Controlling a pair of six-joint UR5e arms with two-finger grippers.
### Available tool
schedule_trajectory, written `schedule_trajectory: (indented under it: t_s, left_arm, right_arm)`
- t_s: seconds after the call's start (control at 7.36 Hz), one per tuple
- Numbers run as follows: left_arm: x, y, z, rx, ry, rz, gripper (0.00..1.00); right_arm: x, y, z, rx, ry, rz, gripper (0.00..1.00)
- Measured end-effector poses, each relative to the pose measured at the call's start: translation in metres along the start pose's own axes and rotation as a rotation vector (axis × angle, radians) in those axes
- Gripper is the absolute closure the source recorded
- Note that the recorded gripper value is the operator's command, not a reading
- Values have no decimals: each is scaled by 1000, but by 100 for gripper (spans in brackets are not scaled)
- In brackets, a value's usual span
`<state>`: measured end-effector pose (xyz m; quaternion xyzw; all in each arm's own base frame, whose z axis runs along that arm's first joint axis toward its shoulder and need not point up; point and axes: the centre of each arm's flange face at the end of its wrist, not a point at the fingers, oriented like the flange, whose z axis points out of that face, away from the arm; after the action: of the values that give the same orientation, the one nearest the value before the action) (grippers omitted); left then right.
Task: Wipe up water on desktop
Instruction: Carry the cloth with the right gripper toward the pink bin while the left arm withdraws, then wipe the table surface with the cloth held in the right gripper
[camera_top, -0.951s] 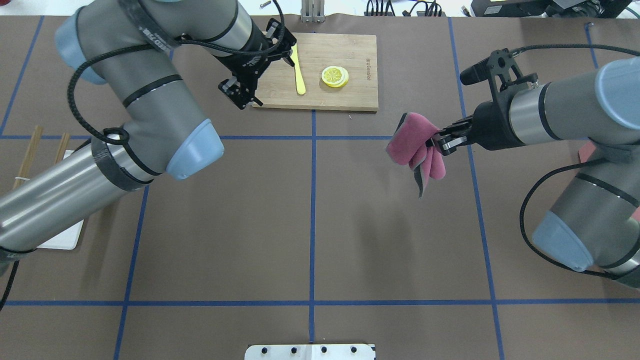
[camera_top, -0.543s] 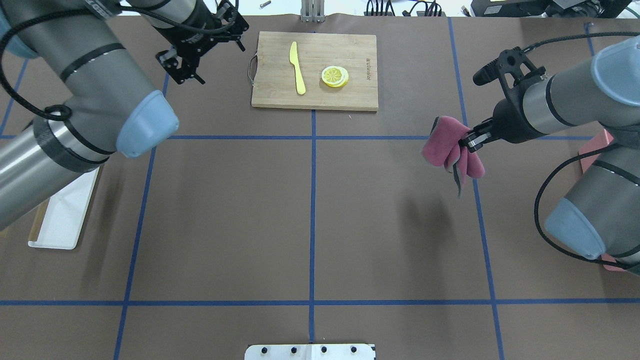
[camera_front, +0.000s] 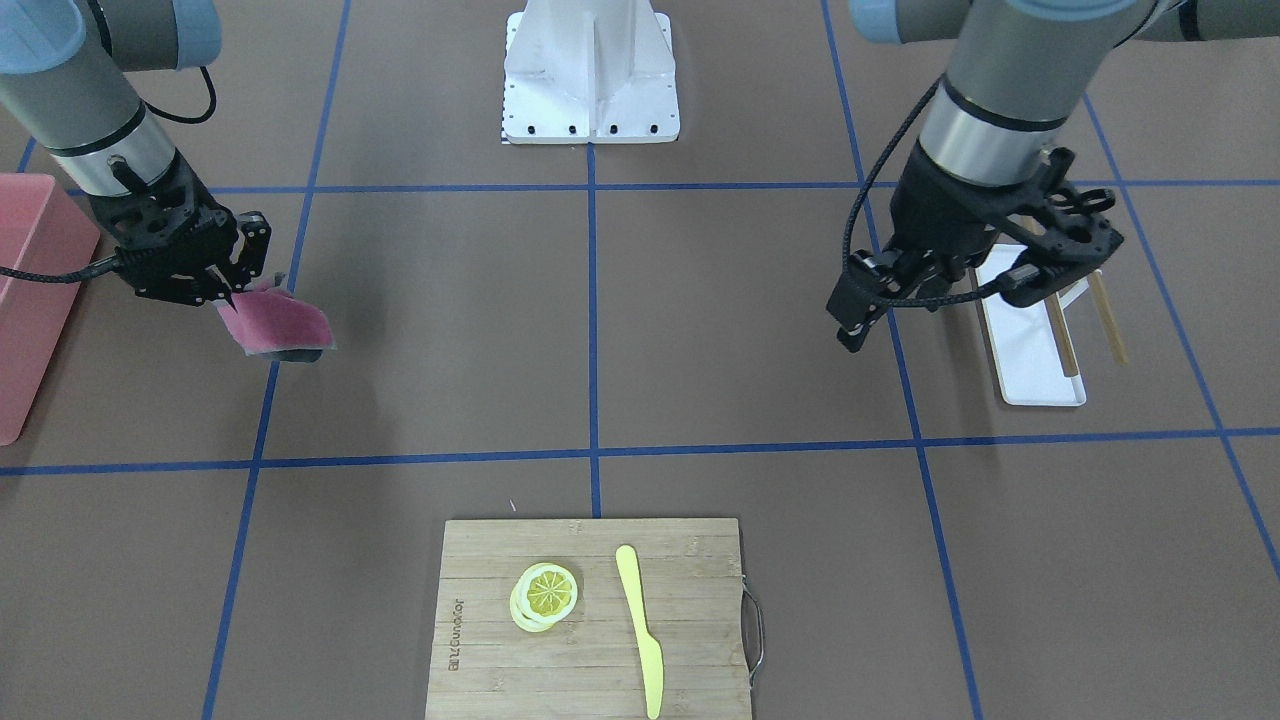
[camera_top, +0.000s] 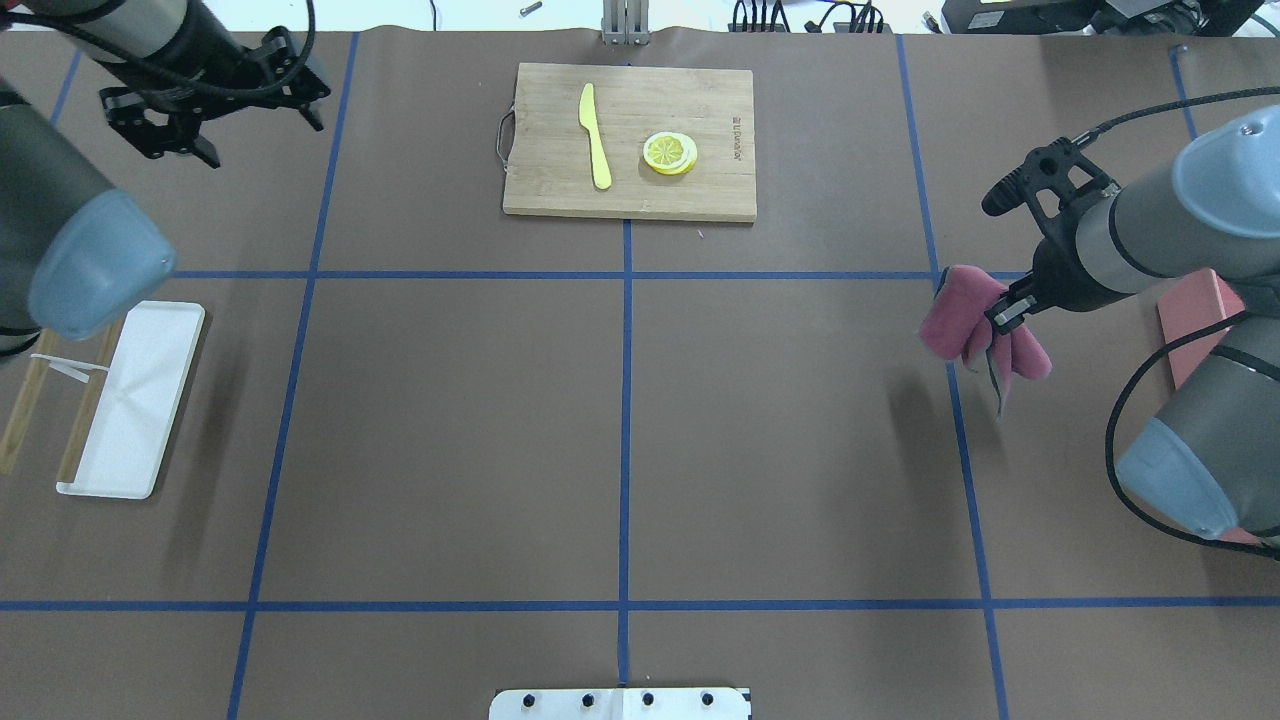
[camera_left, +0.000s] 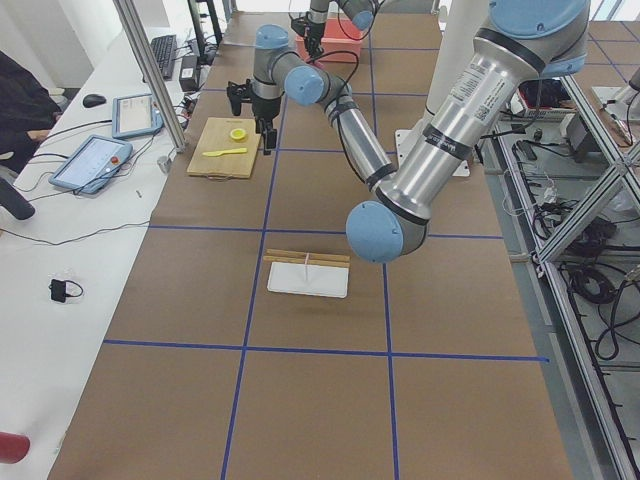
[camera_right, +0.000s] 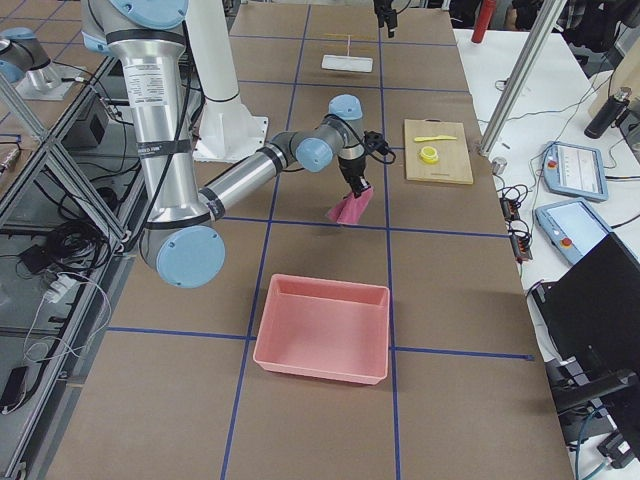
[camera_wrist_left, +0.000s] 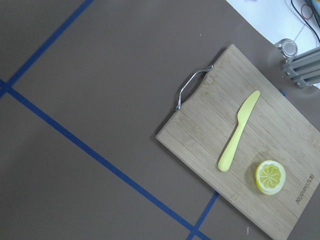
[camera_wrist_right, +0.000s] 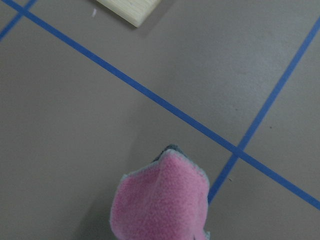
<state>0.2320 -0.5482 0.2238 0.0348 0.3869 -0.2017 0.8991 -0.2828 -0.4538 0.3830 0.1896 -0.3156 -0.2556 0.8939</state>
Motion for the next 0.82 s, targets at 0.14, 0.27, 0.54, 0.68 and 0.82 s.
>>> schedule_trajectory:
  t_s: [0.14,0.27,0.54,0.68,0.82]
  left_arm:
    - [-24,-8,-1,10,-17,20,2]
    - [-40,-15,-1,16,-31,16,2]
    - [-68,-30,-5,32,-50,-16,2]
    - [-77,-36,-7,42,-55,-12,2]
    - [-88,-38,-5,43,-68,28,2]
  right_arm:
    - [-7,4,13,-44,33,-42,100]
    - [-16,4,24,-77,47,-73,100]
    - [-38,-3,51,-121,45,-110,100]
    - [-47,-8,65,-139,41,-121,100]
    - [-56,-12,76,-153,38,-128,100]
